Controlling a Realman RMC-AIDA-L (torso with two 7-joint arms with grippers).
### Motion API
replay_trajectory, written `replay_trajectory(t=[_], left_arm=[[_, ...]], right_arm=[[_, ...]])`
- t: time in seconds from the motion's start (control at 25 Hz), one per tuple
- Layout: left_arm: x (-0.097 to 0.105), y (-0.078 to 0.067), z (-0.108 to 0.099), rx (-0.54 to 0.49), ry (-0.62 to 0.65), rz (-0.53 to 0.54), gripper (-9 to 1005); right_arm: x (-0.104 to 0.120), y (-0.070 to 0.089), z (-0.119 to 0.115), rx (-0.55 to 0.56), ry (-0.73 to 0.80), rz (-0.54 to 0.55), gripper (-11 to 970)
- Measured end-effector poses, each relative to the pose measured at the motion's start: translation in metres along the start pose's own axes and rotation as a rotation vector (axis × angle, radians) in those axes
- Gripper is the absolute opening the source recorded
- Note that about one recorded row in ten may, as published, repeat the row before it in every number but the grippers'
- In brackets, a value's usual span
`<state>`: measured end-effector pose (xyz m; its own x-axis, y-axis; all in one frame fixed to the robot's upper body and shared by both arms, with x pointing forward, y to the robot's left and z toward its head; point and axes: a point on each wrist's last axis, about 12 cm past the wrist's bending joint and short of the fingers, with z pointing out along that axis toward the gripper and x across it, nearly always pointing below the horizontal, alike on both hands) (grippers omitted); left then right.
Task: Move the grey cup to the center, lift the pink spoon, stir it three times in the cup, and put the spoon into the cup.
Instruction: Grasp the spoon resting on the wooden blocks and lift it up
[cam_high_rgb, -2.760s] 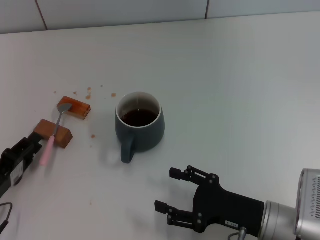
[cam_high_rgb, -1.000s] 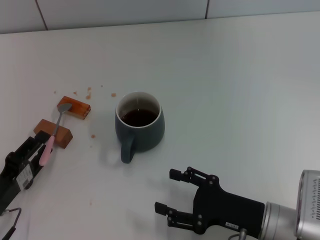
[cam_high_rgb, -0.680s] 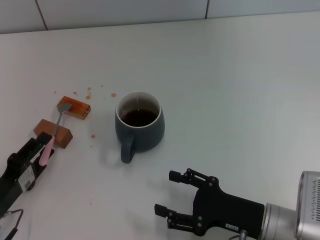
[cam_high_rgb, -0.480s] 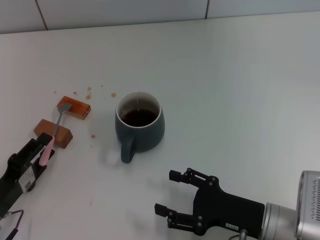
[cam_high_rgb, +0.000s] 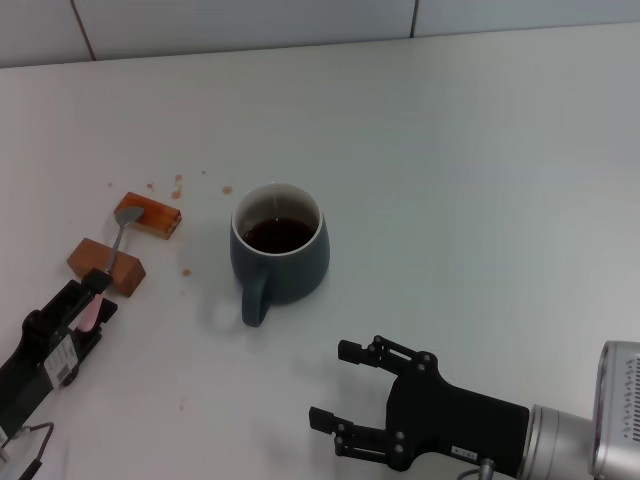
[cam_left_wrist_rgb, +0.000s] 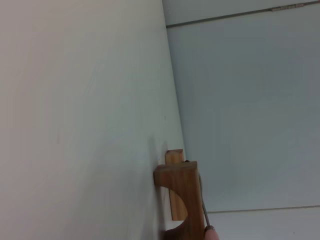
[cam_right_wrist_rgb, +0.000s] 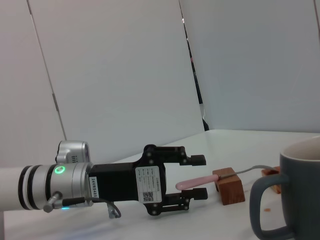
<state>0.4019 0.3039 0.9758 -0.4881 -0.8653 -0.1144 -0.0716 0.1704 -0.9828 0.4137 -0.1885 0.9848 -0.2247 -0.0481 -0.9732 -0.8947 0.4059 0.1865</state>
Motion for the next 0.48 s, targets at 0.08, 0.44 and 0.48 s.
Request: replay_trajectory(t=[0.08, 0.44, 0.48], left_arm=[[0.0000, -0.0001, 0.0001, 0.001, 0.000, 0.000, 552], [0.0006, -0.0012, 0.0013, 0.009, 0.005, 0.000, 526], [0.0010, -0.0014, 0.0018, 0.010, 0.007, 0.000, 518]], right_arm=[[0.0000, 0.0000, 0.0000, 0.000, 0.000, 0.000, 824], [0.0000, 0.0000, 0.0000, 0.000, 0.000, 0.000, 824], [0.0001, 0.0001, -0.0001, 0.000, 0.000, 0.000, 824]])
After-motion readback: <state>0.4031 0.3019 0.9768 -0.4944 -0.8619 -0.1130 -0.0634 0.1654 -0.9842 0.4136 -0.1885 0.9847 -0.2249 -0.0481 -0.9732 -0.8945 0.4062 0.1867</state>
